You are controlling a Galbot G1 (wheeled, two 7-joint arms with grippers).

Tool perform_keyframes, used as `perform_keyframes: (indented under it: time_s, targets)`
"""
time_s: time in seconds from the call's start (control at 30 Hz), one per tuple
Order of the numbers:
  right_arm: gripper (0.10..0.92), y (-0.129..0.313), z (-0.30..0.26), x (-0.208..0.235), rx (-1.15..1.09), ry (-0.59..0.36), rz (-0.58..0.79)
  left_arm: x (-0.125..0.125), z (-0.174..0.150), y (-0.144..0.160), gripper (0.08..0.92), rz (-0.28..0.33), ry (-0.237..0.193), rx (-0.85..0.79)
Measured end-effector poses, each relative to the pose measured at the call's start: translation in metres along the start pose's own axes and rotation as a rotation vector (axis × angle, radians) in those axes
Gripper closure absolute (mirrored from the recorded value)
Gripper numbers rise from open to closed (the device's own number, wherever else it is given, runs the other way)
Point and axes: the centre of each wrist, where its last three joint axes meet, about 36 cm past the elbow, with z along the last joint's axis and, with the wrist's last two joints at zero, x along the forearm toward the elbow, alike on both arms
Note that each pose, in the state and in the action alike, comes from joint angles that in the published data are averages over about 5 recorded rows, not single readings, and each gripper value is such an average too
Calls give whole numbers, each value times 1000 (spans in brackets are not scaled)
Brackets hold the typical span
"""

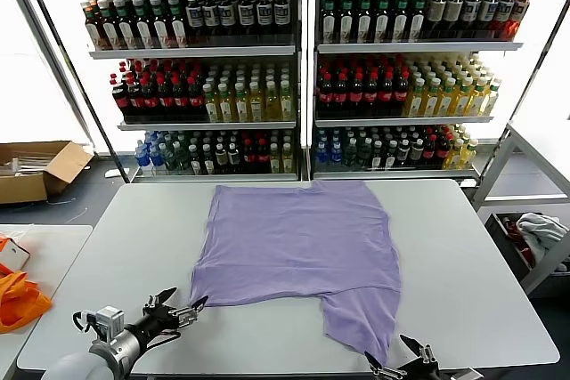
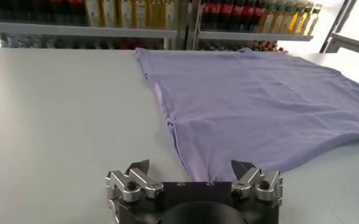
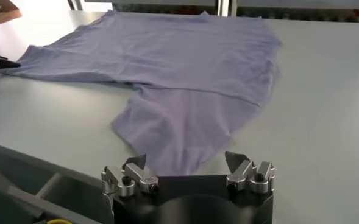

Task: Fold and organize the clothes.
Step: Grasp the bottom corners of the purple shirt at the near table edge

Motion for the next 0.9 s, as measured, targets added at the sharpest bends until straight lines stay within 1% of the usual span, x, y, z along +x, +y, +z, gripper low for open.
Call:
perform_keyframes:
  time_s: [0.07,0.17,0.47,0.7,0.8,0.9]
  targets:
    - [333,1,1,-3,0,1,0,-2,1,-3,188,9,4,-4]
    - [419,3,1,-5,-2,0,2,-4,4,-7,246,21,9,-13]
    - [680,2,-2,-9,-9,-5,-8,-7,10,-14,505,42,21,-36]
    - [876,2,-2,-7,-14,-17,-23,-7,15,-19,705,42,27,-42]
    - [914,2,-3,-4,-10,-30,-27,-4,15,-20,791,42,26,-46]
    - [914,2,-4,1,-2,-45,-33,-1,15,-21,870,40,25,-51]
